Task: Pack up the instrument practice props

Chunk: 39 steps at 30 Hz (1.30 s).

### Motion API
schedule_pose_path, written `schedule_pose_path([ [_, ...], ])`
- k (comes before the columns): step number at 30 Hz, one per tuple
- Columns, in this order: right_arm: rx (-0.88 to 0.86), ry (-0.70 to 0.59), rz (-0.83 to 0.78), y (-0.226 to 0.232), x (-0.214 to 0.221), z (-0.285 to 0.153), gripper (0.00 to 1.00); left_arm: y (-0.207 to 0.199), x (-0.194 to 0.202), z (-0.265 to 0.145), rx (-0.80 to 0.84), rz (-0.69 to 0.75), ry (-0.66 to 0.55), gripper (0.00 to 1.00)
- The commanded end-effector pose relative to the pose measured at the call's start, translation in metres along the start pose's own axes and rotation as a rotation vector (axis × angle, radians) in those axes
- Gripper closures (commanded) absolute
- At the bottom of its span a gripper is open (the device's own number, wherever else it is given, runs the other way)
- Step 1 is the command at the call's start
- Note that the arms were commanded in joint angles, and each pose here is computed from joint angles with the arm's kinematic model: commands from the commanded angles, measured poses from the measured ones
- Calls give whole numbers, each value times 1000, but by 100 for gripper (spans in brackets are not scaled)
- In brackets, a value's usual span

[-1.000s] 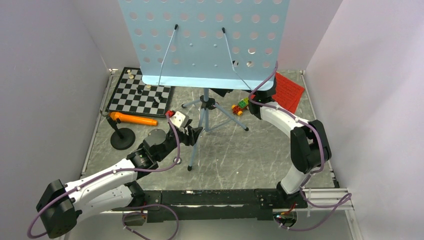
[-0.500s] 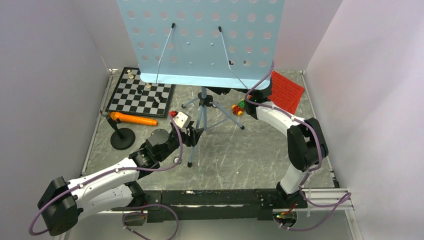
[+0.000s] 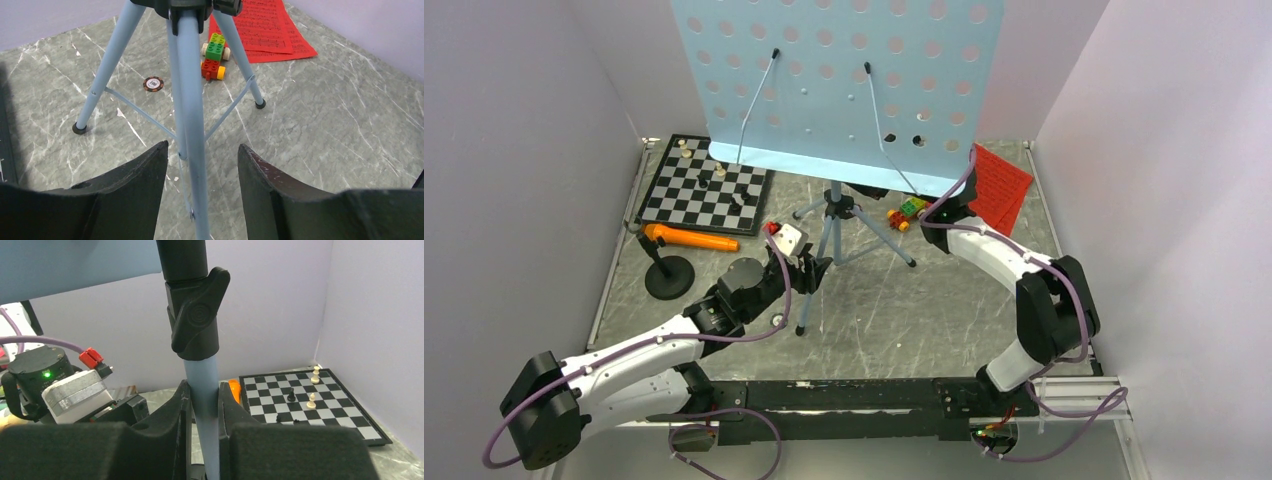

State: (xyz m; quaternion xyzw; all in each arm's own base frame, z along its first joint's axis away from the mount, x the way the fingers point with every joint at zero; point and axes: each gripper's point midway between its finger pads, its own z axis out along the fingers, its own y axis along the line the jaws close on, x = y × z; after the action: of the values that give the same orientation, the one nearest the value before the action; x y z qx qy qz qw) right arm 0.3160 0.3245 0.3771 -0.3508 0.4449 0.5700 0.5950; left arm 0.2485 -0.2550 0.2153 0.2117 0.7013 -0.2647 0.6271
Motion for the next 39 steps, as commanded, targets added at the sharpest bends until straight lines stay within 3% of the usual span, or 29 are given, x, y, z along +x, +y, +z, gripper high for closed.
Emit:
schedule_pose_path([
  [1, 101, 61, 101, -6, 24, -10, 100, -2, -17, 3, -9, -16, -41, 42],
  [13, 328, 174, 56, -12, 91, -48, 100, 8, -17, 2, -67, -68, -85, 37],
  [25, 334, 207, 155, 11, 128, -78, 100, 4, -33, 10, -41, -83, -224, 17],
  [29, 335, 205, 177, 17, 132, -85, 100, -7, -33, 19, 18, -67, -252, 18],
  [34, 307, 194, 193, 25, 123, -82, 100, -9, -16, 34, 18, -37, -191, 21],
  [39, 294, 190, 190, 27, 113, -78, 100, -12, -5, 44, 33, -27, -156, 39],
])
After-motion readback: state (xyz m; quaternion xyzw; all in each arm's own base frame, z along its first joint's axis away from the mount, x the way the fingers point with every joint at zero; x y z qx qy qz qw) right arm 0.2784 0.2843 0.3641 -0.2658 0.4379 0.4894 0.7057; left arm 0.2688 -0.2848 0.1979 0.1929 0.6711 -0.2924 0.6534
